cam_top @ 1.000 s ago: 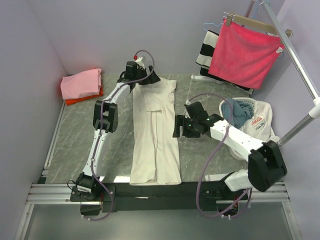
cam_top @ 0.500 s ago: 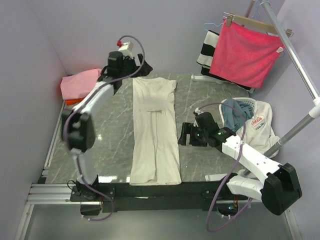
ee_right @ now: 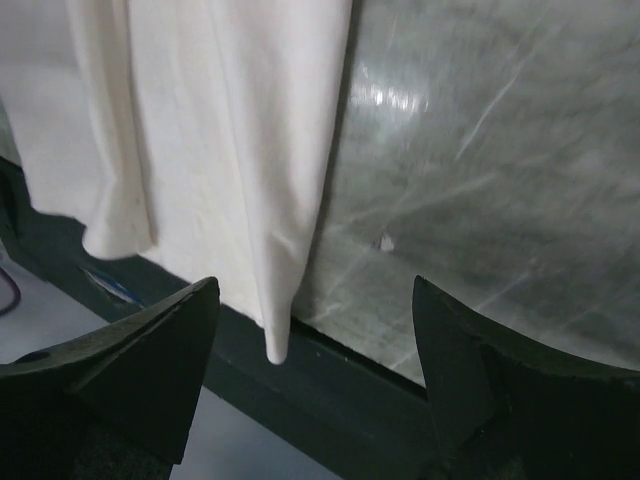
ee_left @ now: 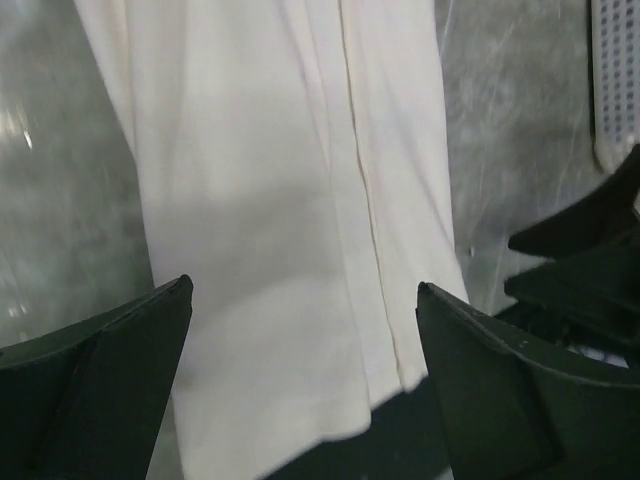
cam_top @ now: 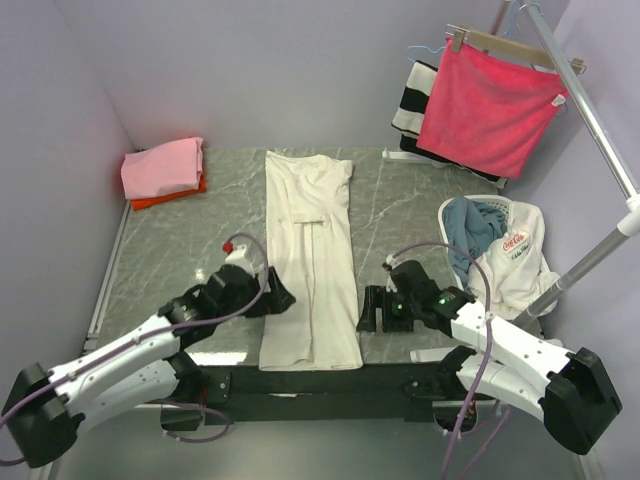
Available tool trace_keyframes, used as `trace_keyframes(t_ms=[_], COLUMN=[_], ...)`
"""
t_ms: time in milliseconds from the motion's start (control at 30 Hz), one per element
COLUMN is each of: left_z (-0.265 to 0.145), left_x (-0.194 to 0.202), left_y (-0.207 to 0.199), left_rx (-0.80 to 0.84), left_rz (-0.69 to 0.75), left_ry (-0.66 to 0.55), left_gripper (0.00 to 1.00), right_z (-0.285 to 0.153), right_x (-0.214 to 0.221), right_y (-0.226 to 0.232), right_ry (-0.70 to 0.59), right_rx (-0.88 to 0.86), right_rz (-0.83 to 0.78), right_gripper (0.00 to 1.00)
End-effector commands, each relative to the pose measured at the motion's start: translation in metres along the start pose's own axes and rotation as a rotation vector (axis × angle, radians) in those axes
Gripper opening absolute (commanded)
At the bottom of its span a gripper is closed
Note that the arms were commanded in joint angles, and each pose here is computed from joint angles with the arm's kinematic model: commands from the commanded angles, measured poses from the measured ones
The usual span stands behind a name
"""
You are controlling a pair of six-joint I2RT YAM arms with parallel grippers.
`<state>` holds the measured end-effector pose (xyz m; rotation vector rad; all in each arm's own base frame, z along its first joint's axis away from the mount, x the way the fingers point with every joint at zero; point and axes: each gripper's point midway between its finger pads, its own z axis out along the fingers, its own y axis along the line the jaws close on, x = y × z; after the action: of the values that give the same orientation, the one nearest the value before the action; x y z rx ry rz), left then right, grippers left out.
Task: Fold and stack the t-shirts
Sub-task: Fold the tshirt
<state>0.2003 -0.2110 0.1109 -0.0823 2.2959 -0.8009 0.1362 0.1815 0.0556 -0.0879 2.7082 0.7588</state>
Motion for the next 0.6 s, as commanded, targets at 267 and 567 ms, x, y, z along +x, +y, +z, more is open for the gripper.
trace_keyframes(t_ms=[267,567], left_z=[-0.031,-0.049], left_x=[0.094,0.159], left_y=[0.03,0.045], left_rx=[-0.23,-0.342], left_rz=[-0.204,-0.178], left_ry=[0.168,0.298], left_gripper=[0.99,0.99], right_z=[0.01,0.016], right_x=[0.046,0.06], right_y=[0.017,0.022], right_ry=[0.106,0.145], right_rx=[-0.078,-0.091], right_rz=[0.037,0.042], right_gripper=[0.82,0.78])
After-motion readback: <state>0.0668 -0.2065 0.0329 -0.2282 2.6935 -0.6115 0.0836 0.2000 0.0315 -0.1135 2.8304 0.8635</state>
